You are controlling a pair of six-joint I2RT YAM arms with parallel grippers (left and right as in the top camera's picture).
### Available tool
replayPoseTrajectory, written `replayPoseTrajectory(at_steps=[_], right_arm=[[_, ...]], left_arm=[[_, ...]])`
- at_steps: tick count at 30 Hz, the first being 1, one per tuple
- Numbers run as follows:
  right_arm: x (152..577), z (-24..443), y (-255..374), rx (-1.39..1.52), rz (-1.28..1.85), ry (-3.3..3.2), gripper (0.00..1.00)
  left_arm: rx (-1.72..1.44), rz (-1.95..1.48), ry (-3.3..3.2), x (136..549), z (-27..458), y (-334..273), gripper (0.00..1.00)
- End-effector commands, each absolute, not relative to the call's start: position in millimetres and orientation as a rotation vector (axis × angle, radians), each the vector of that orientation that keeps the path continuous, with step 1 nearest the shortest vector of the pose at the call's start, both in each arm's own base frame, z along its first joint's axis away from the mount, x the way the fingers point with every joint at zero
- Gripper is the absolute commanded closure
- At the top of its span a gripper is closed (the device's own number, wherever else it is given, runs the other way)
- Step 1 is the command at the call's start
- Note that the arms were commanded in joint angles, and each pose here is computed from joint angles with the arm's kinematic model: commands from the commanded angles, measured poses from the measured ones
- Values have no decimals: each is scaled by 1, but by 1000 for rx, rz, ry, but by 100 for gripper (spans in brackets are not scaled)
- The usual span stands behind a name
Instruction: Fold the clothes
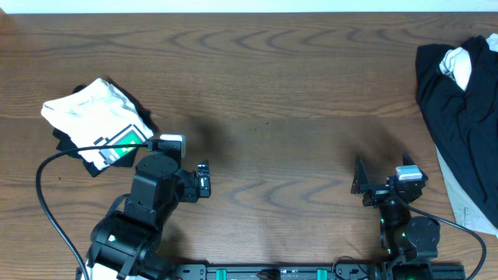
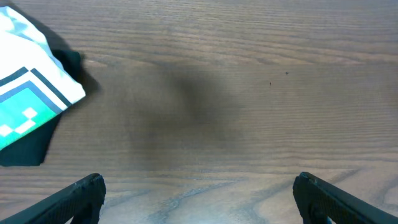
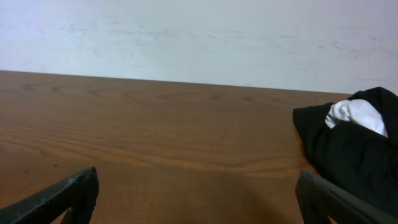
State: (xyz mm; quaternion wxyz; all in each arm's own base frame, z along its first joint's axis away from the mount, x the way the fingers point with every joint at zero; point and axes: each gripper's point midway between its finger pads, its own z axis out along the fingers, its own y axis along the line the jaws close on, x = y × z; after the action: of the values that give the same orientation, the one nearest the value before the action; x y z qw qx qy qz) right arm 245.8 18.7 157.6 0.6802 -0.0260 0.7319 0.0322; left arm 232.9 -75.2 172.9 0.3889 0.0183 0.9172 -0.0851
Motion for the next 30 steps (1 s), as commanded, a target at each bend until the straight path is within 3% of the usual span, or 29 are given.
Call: replayPoseTrajectory(at_steps=[1, 18, 30], right_arm=[[246, 157, 16, -62, 52, 1642, 1], [246, 157, 16, -62, 52, 1642, 1], [246, 157, 16, -62, 52, 1642, 1]], left_arm=[[30, -203, 2331, 233, 172, -73, 2], [8, -210, 2294, 228, 174, -66, 2], [-187, -177, 2127, 207, 123, -22, 2]])
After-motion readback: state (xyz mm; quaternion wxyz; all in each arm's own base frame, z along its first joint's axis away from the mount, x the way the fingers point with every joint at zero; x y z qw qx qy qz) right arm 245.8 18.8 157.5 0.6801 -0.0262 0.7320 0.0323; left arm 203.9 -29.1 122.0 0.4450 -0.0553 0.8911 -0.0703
